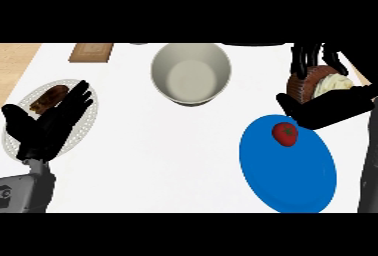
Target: Pick the cupcake from the plate and place it in the bowl
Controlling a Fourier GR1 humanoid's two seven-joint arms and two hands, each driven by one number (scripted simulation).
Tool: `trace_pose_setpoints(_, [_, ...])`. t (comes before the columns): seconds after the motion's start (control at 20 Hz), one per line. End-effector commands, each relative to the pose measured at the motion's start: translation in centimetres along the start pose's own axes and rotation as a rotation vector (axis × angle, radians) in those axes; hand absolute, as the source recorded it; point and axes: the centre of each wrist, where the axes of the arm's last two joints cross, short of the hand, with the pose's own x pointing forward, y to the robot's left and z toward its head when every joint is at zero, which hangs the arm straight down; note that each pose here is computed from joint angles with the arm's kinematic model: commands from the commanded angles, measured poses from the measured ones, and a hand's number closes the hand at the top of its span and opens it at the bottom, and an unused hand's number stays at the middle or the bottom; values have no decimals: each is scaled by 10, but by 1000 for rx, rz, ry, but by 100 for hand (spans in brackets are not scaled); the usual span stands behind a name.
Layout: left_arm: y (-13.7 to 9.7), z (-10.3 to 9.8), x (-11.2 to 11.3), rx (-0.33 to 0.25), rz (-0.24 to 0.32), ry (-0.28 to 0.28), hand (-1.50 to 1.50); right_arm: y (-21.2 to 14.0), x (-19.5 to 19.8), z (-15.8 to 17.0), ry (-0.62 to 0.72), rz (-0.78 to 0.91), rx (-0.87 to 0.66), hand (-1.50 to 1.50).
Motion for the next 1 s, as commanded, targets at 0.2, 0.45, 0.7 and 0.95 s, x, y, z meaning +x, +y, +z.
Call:
trace_pose_setpoints(0.2, [-1, -9, 0, -26, -6, 9, 0, 7, 59, -61, -8, -34, -61, 150])
trace_pose_setpoints(0.45, [0, -10, -11, 0, 1, -4, 0, 42, 62, -95, -2, -42, -73, 150])
trace_pose_setpoints(0.7, [-7, -2, 5, -27, 4, -9, 0, 56, 65, -133, 42, -37, -85, 150])
trace_pose_setpoints(0.95, [-9, -12, 9, -54, 6, -13, 0, 62, 53, -164, 100, -67, -111, 150])
